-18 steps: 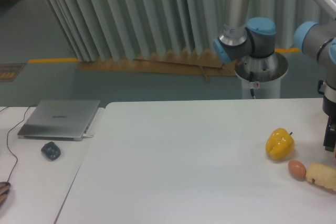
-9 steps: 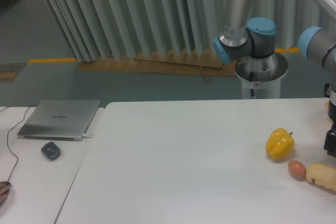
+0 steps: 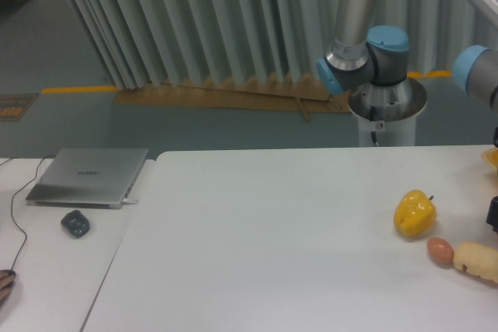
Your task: Place the red peppers in a basket
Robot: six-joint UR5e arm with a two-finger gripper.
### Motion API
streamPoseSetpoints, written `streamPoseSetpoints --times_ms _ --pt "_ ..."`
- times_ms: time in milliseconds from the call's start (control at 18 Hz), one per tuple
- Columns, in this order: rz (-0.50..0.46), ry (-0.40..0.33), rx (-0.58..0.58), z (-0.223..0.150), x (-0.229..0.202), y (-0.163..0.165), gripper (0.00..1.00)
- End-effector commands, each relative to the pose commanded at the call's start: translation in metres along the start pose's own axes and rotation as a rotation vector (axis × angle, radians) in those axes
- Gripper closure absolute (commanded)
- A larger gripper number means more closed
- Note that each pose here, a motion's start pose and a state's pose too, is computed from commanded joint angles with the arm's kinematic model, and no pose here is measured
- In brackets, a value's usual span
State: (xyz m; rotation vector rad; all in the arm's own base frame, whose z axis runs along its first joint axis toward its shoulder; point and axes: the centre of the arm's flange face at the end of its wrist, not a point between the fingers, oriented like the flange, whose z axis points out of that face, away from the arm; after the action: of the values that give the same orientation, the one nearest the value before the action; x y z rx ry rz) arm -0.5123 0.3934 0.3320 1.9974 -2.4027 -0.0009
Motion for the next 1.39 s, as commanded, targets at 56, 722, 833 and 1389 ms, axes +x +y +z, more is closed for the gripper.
streamPoseSetpoints --times_ms 56,722,833,1389 --pt "0.028 0.001 0.000 0.004 -0.001 0.002 0.00" --pt "0.043 0.001 0.011 0.017 0.001 0.005 0.00" --pt "0.089 0.003 0.020 0.022 0.002 0.006 0.00" --pt "0.113 0.006 0.040 0.035 0.017 0.013 0.00"
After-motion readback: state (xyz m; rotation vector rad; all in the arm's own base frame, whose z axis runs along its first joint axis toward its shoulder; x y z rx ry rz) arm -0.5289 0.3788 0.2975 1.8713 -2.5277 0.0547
